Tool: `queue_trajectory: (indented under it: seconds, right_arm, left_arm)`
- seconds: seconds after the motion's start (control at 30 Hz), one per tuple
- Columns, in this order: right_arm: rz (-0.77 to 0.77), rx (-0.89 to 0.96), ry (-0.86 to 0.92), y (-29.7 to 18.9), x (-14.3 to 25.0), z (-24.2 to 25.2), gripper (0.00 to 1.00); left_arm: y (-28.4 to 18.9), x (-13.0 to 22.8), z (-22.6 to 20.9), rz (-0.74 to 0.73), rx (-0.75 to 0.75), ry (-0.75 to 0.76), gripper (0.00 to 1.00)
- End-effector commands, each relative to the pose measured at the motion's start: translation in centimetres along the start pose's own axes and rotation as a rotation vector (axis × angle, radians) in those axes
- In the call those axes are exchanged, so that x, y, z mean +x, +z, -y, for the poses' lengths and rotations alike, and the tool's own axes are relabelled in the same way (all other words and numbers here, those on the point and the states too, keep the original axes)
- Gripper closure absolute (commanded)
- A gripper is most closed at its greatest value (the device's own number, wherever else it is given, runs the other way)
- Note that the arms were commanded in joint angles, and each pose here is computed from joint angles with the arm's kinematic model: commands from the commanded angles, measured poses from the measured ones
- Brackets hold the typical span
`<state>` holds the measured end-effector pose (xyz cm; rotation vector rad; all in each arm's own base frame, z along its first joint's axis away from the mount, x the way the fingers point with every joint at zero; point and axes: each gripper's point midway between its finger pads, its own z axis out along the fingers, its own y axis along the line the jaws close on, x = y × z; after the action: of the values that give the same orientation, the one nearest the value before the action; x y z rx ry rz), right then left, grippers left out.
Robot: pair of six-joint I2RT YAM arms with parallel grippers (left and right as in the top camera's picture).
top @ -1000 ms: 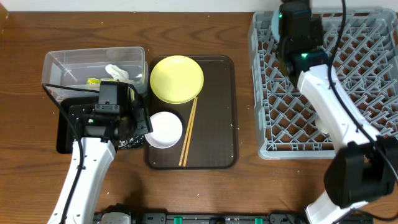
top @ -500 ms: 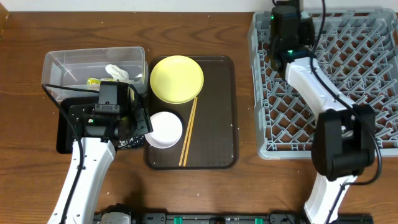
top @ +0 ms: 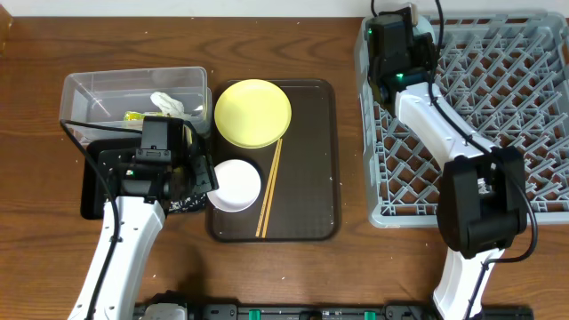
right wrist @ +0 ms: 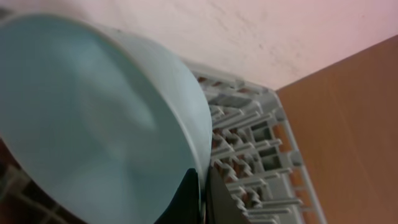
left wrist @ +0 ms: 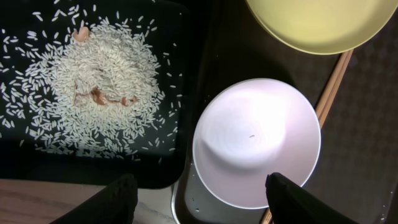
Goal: Sort waste into correct bins and load items into the dishwasher rack
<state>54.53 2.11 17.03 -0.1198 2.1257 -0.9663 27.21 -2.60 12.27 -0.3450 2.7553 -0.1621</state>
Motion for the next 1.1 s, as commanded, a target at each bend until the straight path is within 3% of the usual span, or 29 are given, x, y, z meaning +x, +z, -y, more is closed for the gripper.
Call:
queue_trajectory:
  seconds: [0.0, 0.43, 0.8, 1.07]
  right_arm:
    - [-0.018, -0.081, -0.025, -1.3, 0.8, -3.0, 0.99]
    - [-0.124, -0.140, 0.035, -4.5, 3.4, -4.0, 0.99]
    - [-0.190, -0.413, 0.069, -7.3, 4.4, -7.0, 0.99]
    - [-0.212, -0.433, 0.065, -7.6, 4.9, -7.1, 0.99]
  left_arm:
    - [-0.1, -0.2, 0.0, 0.003, -0.002, -0.007, 0.31]
    - [-0.1, -0.2, 0.0, 0.002, -0.002, -0.007, 0.31]
    - [-0.1, -0.1, 0.0, 0.002, -0.002, -0.007, 0.31]
    - [-0.1, -0.1, -0.1, -0.002, -0.003, -0.008, 0.31]
